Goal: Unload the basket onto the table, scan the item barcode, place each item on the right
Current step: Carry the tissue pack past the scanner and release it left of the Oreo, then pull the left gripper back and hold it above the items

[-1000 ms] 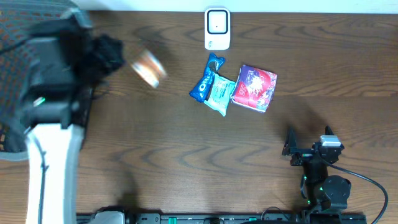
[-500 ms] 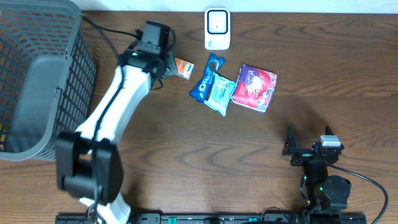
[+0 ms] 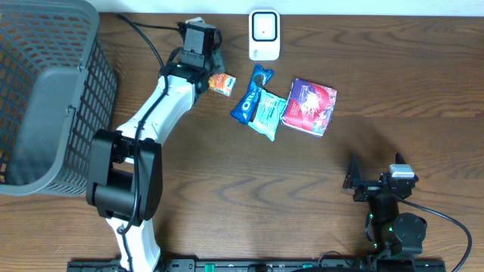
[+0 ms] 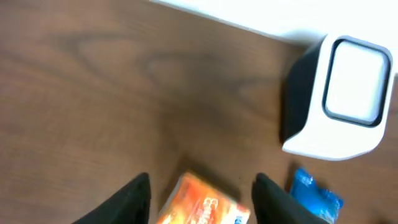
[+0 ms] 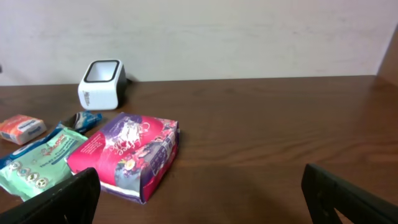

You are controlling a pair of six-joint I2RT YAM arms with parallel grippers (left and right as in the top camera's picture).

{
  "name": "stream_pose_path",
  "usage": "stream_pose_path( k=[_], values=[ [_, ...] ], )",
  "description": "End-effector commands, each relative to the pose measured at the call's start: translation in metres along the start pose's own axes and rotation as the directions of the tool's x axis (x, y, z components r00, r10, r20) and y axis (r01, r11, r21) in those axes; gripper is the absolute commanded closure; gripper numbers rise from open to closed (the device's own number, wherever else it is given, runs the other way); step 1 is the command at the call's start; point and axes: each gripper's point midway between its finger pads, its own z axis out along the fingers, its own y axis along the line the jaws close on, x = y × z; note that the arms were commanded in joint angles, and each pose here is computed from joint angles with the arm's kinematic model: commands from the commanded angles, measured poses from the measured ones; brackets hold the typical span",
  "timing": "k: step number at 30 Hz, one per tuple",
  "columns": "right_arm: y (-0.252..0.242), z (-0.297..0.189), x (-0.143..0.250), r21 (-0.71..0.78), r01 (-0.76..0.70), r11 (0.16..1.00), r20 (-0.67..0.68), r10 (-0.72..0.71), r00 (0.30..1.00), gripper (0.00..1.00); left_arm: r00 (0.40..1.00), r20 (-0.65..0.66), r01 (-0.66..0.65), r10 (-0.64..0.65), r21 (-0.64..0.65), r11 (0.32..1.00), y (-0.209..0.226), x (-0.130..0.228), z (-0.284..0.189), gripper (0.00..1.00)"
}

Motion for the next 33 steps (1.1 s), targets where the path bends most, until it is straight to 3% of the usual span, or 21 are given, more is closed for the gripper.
stream_pose_path(
  k=[1,9,19,22,28,33],
  values=[
    [-0.001,0.0,0.001,0.004,-0.014,1.0,-0.002,0.014,1.0,0.01,0.995,-0.03,-0.091,0.09,-0.033,0.995,0.011,0.018,0.026,0.46],
    [-0.001,0.0,0.001,0.004,-0.014,1.0,-0.002,0.014,1.0,0.01,0.985,-0.14,-0.109,0.099,-0.063,0.992,0.03,0.068,0.068,0.46],
    [-0.001,0.0,0.001,0.004,-0.014,1.0,-0.002,0.014,1.0,0.01,0.949,-0.3,-0.058,0.092,0.119,0.991,0.002,0.111,0.068,0.46],
    [-0.001,0.0,0.001,0.004,-0.014,1.0,-0.002,0.014,1.0,0.01,0.929,-0.359,-0.034,0.087,0.152,0.988,-0.004,0.12,0.056,0.57],
    [-0.001,0.0,0.001,0.004,-0.014,1.0,-0.002,0.014,1.0,0.01,0.921,-0.387,0.021,0.043,0.159,0.987,-0.013,0.105,0.022,0.59],
    [-0.001,0.0,0.001,0.004,-0.014,1.0,-0.002,0.014,1.0,0.01,0.935,-0.351,0.059,0.061,0.32,0.946,-0.048,0.073,-0.02,0.53]
  ],
)
